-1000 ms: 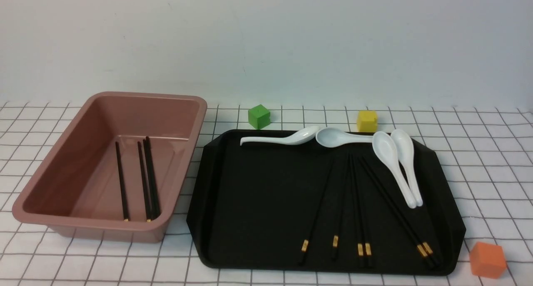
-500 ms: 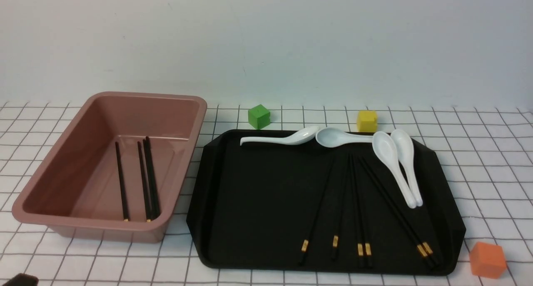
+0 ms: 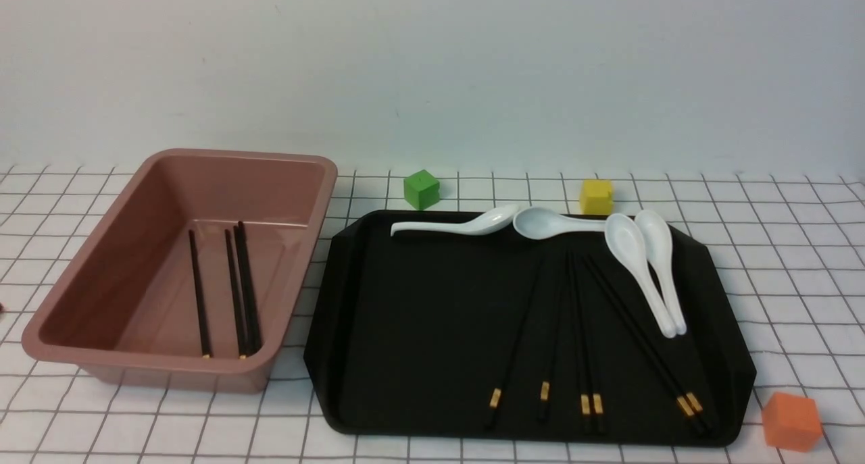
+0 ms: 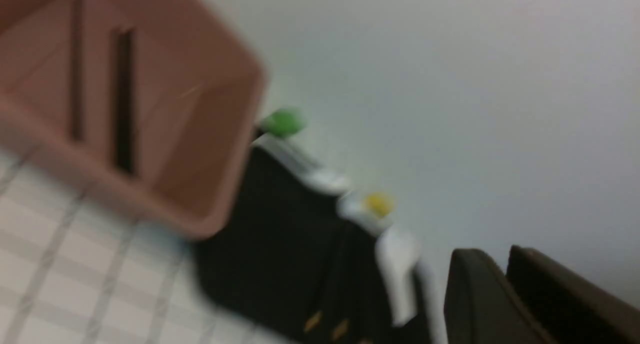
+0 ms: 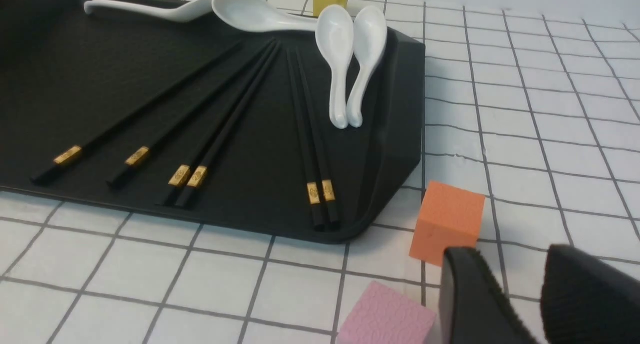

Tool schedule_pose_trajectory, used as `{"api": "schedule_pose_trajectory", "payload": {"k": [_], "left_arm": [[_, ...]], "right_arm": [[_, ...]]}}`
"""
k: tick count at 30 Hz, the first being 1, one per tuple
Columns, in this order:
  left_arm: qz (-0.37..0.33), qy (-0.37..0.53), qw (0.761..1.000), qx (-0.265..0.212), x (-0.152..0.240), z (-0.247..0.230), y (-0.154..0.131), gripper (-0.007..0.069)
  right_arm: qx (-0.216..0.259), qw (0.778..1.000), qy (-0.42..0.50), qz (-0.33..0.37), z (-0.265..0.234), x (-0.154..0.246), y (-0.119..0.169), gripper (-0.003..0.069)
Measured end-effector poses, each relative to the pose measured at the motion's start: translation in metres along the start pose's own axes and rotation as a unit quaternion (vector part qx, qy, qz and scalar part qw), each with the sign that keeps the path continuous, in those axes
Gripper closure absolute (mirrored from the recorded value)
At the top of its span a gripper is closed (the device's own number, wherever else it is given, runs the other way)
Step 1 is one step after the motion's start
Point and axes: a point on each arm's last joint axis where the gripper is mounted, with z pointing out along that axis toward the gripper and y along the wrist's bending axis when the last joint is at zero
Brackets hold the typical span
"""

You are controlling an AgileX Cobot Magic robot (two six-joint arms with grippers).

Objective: On white black tablecloth take chopsticks from black tray and put them in box.
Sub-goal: 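Reach over to the black tray and grasp a pair of chopsticks with the left gripper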

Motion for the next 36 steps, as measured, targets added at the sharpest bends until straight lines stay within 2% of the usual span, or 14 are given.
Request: {"api": "schedule_pose_trajectory", "payload": {"k": [1, 2, 4, 7, 8, 10, 13, 16, 23, 24, 25, 27, 33, 36], "left_arm": [[0.023, 0.058, 0.997, -0.054, -0.003, 0.01, -0.002, 0.051], [0.052, 0.135, 0.983, -0.113, -0.01, 0.032, -0.004, 0.0503], [0.074, 0.205, 0.965, -0.145, -0.016, 0.053, -0.007, 0.0489], [0.09, 0.303, 0.939, -0.137, -0.012, 0.095, -0.013, 0.0467], [0.1, 0.349, 0.926, -0.107, 0.0, 0.114, -0.023, 0.0461], [0.117, 0.388, 0.911, -0.08, 0.022, 0.142, -0.038, 0.0452], [0.141, 0.41, 0.898, -0.079, 0.047, 0.168, -0.053, 0.0439], [0.186, 0.427, 0.878, -0.111, 0.08, 0.206, -0.072, 0.0393], [0.307, 0.408, 0.844, -0.163, 0.128, 0.283, -0.111, 0.0223], [0.337, 0.41, 0.828, -0.182, 0.143, 0.304, -0.115, 0.0182], [0.342, 0.408, 0.827, -0.182, 0.143, 0.306, -0.118, 0.0173], [0.375, 0.41, 0.805, -0.208, 0.16, 0.333, -0.124, 0.0126], [0.397, 0.394, 0.804, -0.203, 0.18, 0.379, -0.132, 0.0106], [0.398, 0.391, 0.806, -0.196, 0.181, 0.385, -0.136, 0.0116]], "right_arm": [[0.0, 1.0, 0.0, 0.0, 0.0, 0.0, 0.0, 0.0419], [0.0, 1.0, 0.0, 0.0, 0.0, 0.0, 0.0, 0.0419], [0.0, 1.0, 0.0, 0.0, 0.0, 0.0, 0.0, 0.0419], [0.0, 1.0, 0.0, 0.0, 0.0, 0.0, 0.0, 0.0419], [0.0, 1.0, 0.0, 0.0, 0.0, 0.0, 0.0, 0.0419], [0.0, 1.0, 0.0, 0.0, 0.0, 0.0, 0.0, 0.0419], [0.0, 1.0, 0.0, 0.0, 0.0, 0.0, 0.0, 0.0419], [0.0, 1.0, 0.0, 0.0, 0.0, 0.0, 0.0, 0.0419], [0.0, 1.0, 0.0, 0.0, 0.0, 0.0, 0.0, 0.0419], [0.0, 1.0, 0.0, 0.0, 0.0, 0.0, 0.0, 0.0419], [0.0, 1.0, 0.0, 0.0, 0.0, 0.0, 0.0, 0.0419], [0.0, 1.0, 0.0, 0.0, 0.0, 0.0, 0.0, 0.0419], [0.0, 1.0, 0.0, 0.0, 0.0, 0.0, 0.0, 0.0419], [0.0, 1.0, 0.0, 0.0, 0.0, 0.0, 0.0, 0.0419]]}}
